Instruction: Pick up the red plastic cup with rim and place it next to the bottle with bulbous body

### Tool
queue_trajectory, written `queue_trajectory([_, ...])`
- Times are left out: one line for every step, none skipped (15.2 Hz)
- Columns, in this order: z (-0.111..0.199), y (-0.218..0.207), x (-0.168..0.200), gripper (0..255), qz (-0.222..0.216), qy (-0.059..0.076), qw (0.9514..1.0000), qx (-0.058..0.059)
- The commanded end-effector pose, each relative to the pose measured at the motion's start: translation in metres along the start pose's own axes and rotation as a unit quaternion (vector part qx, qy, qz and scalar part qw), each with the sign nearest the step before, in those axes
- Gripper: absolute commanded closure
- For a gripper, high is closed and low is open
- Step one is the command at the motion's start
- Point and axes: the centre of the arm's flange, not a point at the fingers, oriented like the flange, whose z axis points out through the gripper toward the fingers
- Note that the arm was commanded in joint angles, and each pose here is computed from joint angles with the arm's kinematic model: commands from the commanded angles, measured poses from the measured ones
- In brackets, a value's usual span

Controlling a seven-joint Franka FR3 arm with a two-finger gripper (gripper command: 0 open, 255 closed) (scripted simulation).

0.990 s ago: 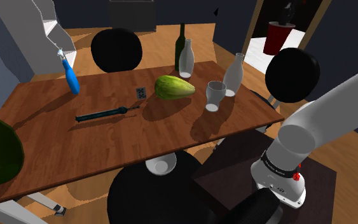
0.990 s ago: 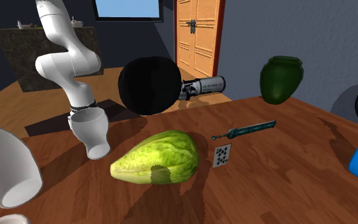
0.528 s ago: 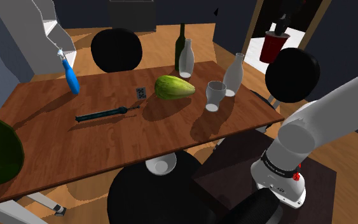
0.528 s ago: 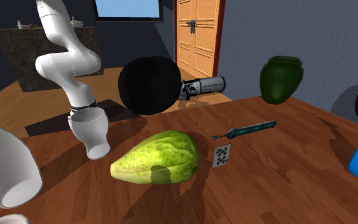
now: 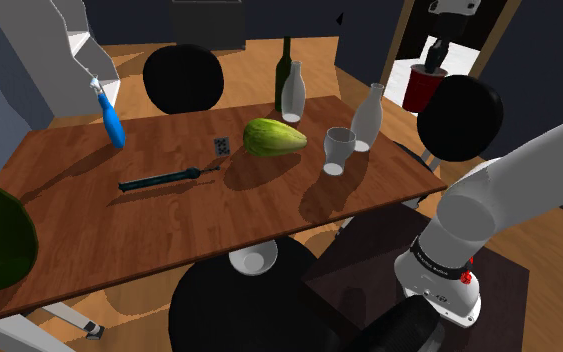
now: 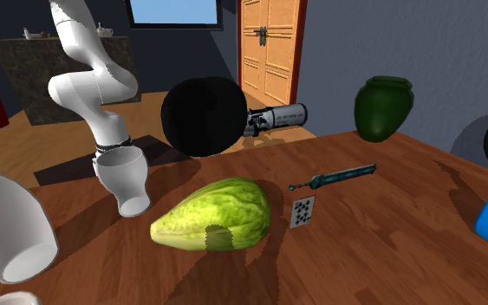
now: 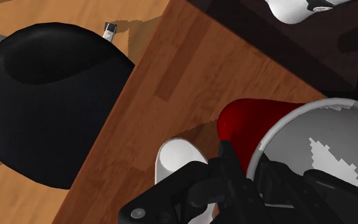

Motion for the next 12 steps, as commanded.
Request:
queue_trajectory([0.010,0.002,-0.001,255,0.000,0.000,1.0000,0.000])
queue_trajectory([0.015,0.004,-0.001,255,0.000,0.000,1.0000,0.000])
queue_trajectory([0.021,0.005,0.000,255,0.000,0.000,1.0000,0.000])
queue_trajectory([0.026,0.006,0.000,255,0.000,0.000,1.0000,0.000])
queue_trajectory([0.031,0.007,0.000,255,0.000,0.000,1.0000,0.000])
queue_trajectory([0.036,0.008,0.000,255,0.000,0.000,1.0000,0.000])
queue_trajectory([0.041,0.009,0.000,255,0.000,0.000,1.0000,0.000])
queue_trajectory([0.046,0.010,0.001,255,0.000,0.000,1.0000,0.000])
queue_trajectory([0.052,0.011,0.001,255,0.000,0.000,1.0000,0.000])
queue_trajectory([0.057,0.012,0.001,255,0.000,0.000,1.0000,0.000])
queue_trajectory([0.062,0.013,0.001,255,0.000,0.000,1.0000,0.000])
queue_trajectory([0.067,0.014,0.001,255,0.000,0.000,1.0000,0.000])
